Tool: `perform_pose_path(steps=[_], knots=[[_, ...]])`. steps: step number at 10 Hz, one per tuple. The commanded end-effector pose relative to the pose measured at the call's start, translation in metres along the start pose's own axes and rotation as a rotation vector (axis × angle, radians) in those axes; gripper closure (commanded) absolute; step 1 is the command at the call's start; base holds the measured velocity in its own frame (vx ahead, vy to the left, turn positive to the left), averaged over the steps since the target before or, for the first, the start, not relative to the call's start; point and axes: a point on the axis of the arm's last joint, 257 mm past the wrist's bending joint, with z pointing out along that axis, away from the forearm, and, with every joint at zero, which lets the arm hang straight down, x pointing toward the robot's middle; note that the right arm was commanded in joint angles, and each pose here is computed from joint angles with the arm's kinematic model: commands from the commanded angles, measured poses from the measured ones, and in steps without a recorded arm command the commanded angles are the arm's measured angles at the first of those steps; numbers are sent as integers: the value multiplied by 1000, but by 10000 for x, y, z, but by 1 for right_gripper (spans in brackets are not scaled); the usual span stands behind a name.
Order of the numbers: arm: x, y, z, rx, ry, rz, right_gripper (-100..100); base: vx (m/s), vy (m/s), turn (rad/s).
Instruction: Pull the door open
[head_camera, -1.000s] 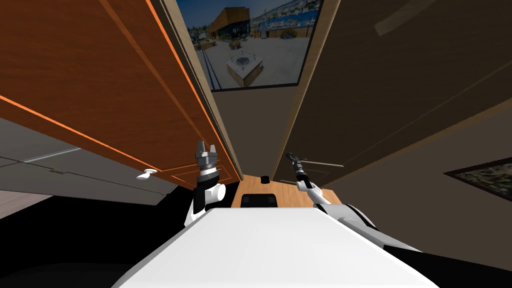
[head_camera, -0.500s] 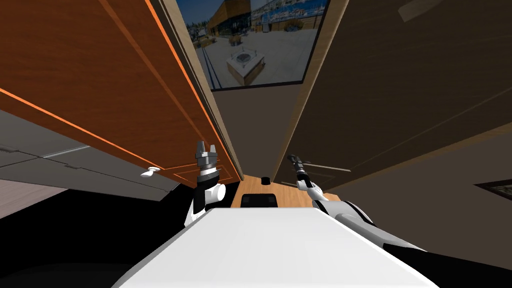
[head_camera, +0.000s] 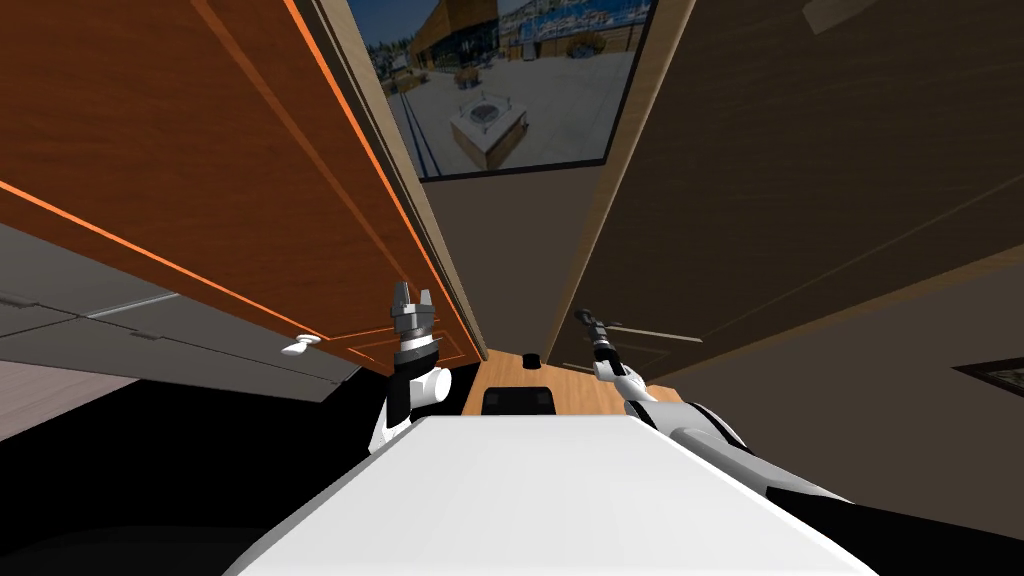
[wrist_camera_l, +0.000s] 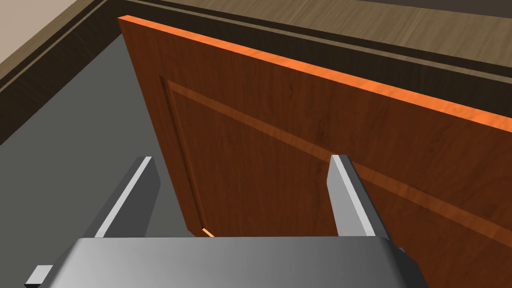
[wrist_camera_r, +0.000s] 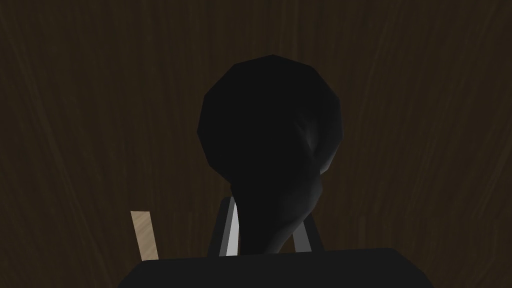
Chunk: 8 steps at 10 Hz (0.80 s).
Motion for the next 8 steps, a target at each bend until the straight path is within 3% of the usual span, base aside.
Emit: perform_pose_path(steps=[1, 5, 8], knots=[[5, 20, 10, -5, 2, -2, 100, 0, 0, 0], [-2, 12, -39, -7, 35, -3, 100, -147, -13, 81], [1, 19, -84, -11, 73, -5, 100, -229, -73, 138]])
